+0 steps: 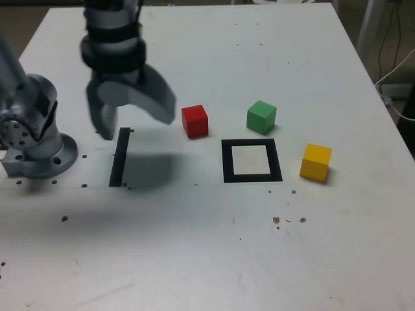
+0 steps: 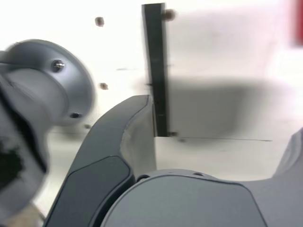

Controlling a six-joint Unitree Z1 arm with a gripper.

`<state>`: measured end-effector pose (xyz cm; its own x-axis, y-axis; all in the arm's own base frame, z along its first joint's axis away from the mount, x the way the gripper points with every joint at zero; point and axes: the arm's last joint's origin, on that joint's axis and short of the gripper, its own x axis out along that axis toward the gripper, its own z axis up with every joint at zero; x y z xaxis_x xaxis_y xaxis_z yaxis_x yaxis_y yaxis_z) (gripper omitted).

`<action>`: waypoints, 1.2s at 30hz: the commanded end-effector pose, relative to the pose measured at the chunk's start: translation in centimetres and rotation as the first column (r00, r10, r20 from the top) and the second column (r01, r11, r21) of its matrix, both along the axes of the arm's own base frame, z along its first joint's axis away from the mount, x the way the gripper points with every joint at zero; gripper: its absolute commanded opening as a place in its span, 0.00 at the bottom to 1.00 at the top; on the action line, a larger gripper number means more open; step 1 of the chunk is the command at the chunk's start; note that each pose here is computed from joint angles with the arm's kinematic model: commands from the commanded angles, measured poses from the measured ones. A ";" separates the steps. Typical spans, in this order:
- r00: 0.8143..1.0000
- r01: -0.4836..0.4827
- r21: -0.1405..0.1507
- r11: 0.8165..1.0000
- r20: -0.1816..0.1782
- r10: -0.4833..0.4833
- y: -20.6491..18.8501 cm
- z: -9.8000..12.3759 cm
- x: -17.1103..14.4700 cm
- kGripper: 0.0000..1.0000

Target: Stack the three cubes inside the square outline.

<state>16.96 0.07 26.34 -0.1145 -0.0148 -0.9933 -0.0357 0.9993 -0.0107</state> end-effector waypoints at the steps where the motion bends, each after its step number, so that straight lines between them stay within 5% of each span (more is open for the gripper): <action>1: 1.000 -0.021 -0.001 1.000 0.001 0.021 0.3 0.0 0.6 0.98; 15: 0.989 -0.143 0.106 0.984 -0.029 0.147 4.6 -1.1 6.1 0.97; 27: 0.982 -0.155 0.106 0.982 -0.093 0.165 6.2 -3.4 8.8 0.93; 36: 0.979 -0.149 0.060 0.987 -0.132 0.156 6.8 -4.9 9.8 0.81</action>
